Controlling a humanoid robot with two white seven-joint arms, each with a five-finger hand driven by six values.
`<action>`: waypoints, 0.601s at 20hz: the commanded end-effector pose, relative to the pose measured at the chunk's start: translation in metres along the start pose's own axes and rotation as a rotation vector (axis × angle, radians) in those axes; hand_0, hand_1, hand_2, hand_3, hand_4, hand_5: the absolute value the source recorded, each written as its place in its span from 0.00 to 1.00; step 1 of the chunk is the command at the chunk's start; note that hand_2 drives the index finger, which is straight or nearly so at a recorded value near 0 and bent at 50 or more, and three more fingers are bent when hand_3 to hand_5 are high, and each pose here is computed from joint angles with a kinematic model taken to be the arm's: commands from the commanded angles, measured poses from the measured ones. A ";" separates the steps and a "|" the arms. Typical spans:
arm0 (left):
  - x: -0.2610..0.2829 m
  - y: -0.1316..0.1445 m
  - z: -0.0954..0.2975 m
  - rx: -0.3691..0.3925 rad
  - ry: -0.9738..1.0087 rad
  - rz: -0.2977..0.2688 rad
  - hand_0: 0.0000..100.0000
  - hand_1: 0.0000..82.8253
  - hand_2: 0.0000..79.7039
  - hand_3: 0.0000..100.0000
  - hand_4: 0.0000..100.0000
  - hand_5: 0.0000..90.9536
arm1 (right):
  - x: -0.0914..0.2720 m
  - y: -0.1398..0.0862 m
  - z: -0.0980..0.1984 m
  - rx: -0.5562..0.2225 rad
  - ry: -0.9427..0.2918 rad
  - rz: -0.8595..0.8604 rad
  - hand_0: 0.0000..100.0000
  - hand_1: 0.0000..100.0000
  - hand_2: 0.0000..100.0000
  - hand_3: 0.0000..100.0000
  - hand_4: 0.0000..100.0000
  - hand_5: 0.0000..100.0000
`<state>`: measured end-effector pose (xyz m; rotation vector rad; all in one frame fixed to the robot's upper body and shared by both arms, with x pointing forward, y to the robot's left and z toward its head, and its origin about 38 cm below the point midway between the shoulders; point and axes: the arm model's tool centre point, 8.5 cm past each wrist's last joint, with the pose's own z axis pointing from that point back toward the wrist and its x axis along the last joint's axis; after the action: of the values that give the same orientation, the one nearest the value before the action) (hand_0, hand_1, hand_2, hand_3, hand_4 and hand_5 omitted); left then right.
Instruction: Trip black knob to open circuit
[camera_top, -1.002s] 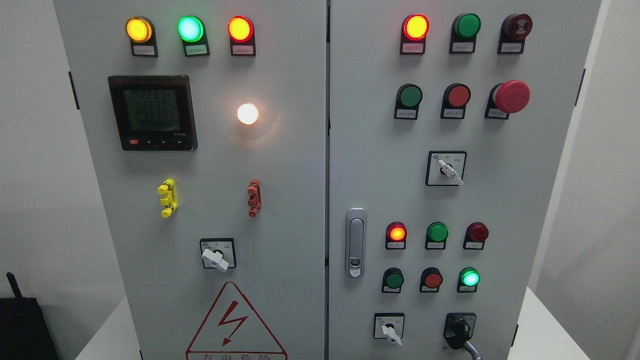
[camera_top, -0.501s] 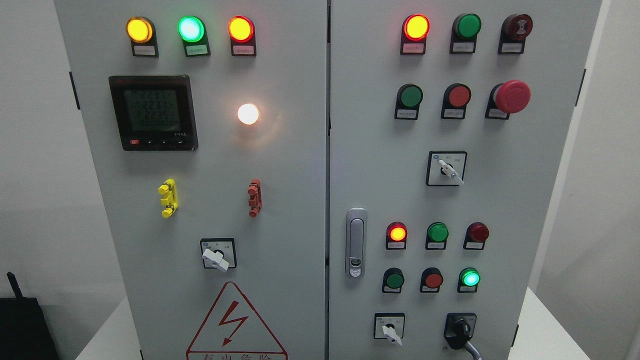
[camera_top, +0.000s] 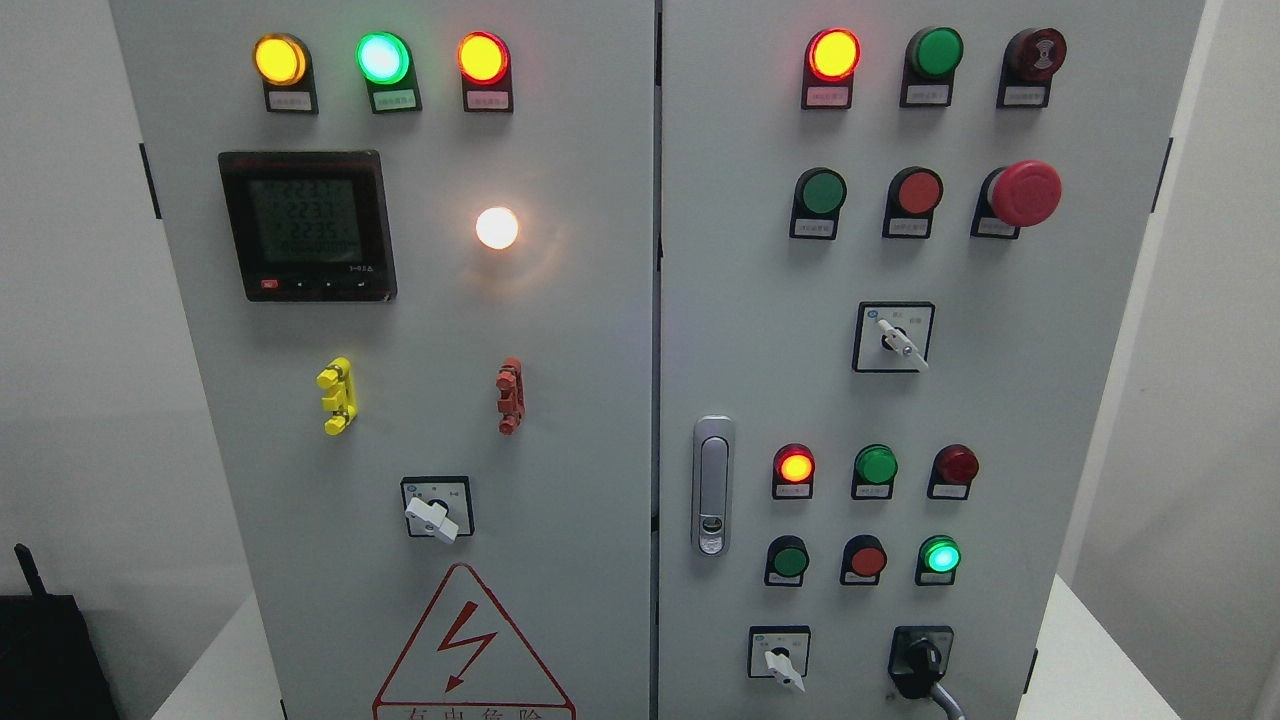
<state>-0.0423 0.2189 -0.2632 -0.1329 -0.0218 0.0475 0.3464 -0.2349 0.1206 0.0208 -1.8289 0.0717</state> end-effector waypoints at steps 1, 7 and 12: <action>0.000 0.000 0.000 -0.001 0.004 -0.023 0.12 0.47 0.00 0.00 0.00 0.00 | 0.000 -0.004 0.000 -0.003 -0.001 0.010 0.00 0.00 0.00 1.00 1.00 1.00; 0.000 0.000 0.000 -0.001 0.004 -0.023 0.12 0.47 0.00 0.00 0.00 0.00 | 0.001 -0.009 0.001 -0.015 -0.002 0.008 0.00 0.00 0.00 1.00 1.00 1.00; 0.000 0.000 0.000 -0.001 0.002 -0.023 0.12 0.47 0.00 0.00 0.00 0.00 | 0.001 -0.012 0.001 -0.016 -0.002 0.012 0.00 0.00 0.00 1.00 1.00 1.00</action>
<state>-0.0425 0.2189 -0.2632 -0.1329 -0.0206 0.0476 0.3460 -0.2352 0.1206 0.0265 -1.8290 0.0648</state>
